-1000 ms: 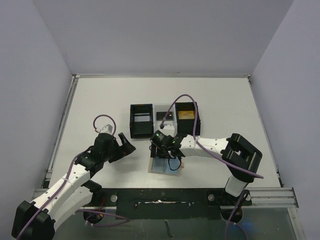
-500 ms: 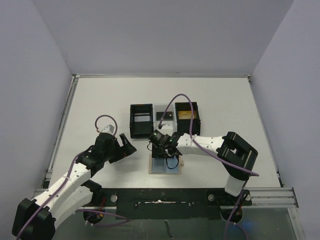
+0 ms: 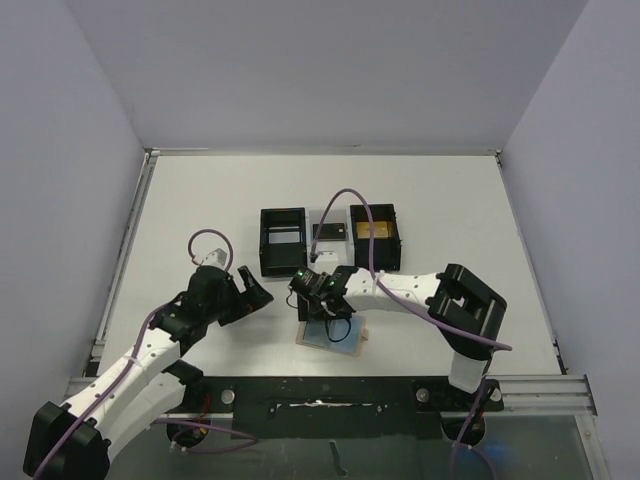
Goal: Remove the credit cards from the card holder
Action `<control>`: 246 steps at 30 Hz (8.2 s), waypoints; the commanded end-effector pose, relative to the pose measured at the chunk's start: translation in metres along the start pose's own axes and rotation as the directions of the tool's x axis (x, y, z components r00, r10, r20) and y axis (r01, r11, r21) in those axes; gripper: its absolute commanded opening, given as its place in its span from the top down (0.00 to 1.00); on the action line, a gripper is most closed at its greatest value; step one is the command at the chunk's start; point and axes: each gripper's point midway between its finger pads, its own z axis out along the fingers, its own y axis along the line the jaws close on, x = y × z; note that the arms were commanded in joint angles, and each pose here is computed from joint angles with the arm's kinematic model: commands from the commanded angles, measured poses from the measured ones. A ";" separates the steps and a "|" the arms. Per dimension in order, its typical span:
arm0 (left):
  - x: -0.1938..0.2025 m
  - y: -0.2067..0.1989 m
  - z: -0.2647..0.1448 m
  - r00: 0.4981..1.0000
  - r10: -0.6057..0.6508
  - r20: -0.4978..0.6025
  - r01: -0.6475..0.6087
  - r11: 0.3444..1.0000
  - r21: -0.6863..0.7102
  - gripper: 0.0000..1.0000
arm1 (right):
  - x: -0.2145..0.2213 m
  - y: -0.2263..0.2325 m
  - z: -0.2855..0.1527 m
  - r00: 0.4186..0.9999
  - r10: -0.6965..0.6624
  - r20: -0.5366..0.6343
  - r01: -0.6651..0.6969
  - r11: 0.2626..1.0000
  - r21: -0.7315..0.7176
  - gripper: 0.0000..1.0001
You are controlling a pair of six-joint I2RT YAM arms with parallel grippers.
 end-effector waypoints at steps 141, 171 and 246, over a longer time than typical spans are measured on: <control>0.010 -0.052 -0.011 0.999 0.003 0.039 -0.009 0.988 0.155 0.50 | 0.014 -0.005 0.004 0.998 0.008 -0.061 -0.008 1.000 -0.004 0.41; 0.077 -0.115 -0.004 0.975 0.082 -0.206 0.058 0.803 0.593 0.54 | 0.013 -0.007 0.006 0.989 0.126 -0.074 -0.139 0.969 -0.204 0.50; 0.114 -0.149 0.055 0.917 0.279 -0.286 -0.103 0.857 0.505 0.60 | 0.002 -0.067 -0.026 0.921 0.389 -0.009 -0.374 0.880 -0.294 0.64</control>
